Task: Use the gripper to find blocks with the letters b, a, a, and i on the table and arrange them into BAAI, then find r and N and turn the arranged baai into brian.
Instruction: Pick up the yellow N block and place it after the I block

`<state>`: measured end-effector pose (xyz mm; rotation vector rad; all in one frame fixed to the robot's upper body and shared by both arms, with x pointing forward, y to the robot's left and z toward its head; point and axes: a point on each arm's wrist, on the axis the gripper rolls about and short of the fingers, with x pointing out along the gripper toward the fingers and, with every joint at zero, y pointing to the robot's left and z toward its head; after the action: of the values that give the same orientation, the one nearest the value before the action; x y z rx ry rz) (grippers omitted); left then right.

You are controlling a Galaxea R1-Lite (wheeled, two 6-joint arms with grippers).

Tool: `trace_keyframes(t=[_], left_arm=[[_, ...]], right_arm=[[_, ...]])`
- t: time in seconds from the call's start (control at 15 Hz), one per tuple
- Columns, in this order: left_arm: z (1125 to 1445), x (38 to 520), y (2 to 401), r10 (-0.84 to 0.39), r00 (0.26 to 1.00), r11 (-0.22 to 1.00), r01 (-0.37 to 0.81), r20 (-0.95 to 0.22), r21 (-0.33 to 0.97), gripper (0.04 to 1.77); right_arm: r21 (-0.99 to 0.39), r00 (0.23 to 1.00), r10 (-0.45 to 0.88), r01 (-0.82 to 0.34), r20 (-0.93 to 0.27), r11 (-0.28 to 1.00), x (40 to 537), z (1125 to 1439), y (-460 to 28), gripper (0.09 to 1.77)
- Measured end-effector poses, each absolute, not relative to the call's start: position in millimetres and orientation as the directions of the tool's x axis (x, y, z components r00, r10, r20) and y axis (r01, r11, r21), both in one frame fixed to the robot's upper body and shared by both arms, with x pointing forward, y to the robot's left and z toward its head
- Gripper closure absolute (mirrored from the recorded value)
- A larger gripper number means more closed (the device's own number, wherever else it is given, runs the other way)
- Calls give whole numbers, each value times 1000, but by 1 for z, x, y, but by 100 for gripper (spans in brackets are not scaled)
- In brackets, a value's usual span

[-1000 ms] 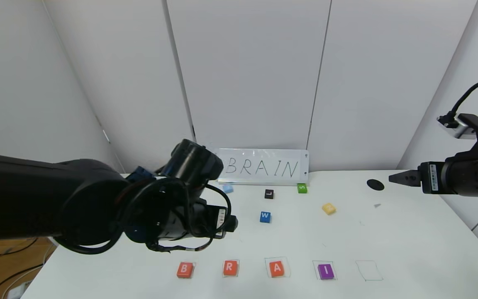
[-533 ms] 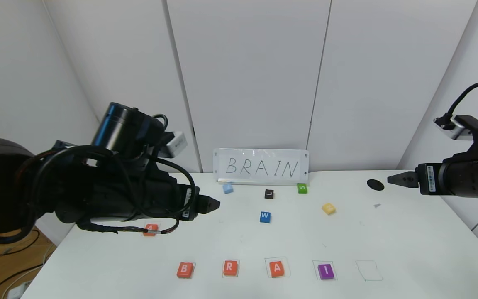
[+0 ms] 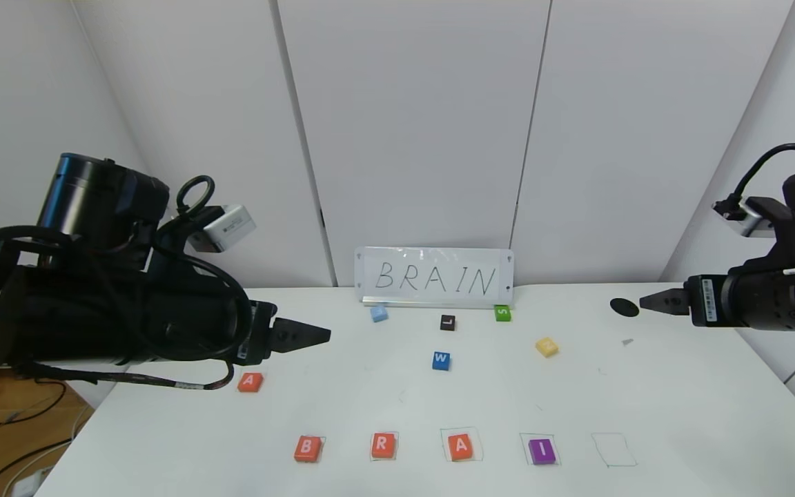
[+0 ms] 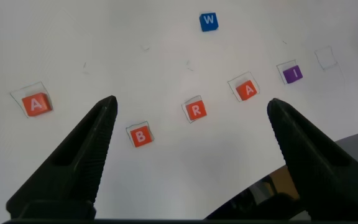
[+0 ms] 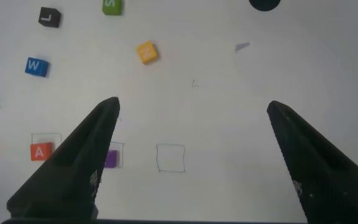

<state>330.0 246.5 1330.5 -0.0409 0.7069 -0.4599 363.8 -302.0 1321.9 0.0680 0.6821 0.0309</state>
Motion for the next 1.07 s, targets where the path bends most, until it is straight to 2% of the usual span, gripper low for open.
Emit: trace_keyframes(t=[0.4, 0.73, 0.93, 1.07], left_arm=[[1331, 331, 252, -403, 678, 909, 376, -615, -180, 9], [1329, 333, 251, -401, 673, 909, 375, -622, -180, 9], [1330, 333, 252, -399, 677, 911, 372, -619, -180, 9], [1331, 333, 253, -398, 680, 911, 370, -617, -180, 9]], right_arm=[[105, 779, 60, 7, -625, 994, 367, 1321, -298, 15], [109, 793, -22, 111, -609, 988, 373, 1325, -289, 15], [99, 804, -30, 110, -594, 989, 387, 1332, -280, 15], [91, 785, -34, 115, -618, 989, 396, 1335, -277, 15]])
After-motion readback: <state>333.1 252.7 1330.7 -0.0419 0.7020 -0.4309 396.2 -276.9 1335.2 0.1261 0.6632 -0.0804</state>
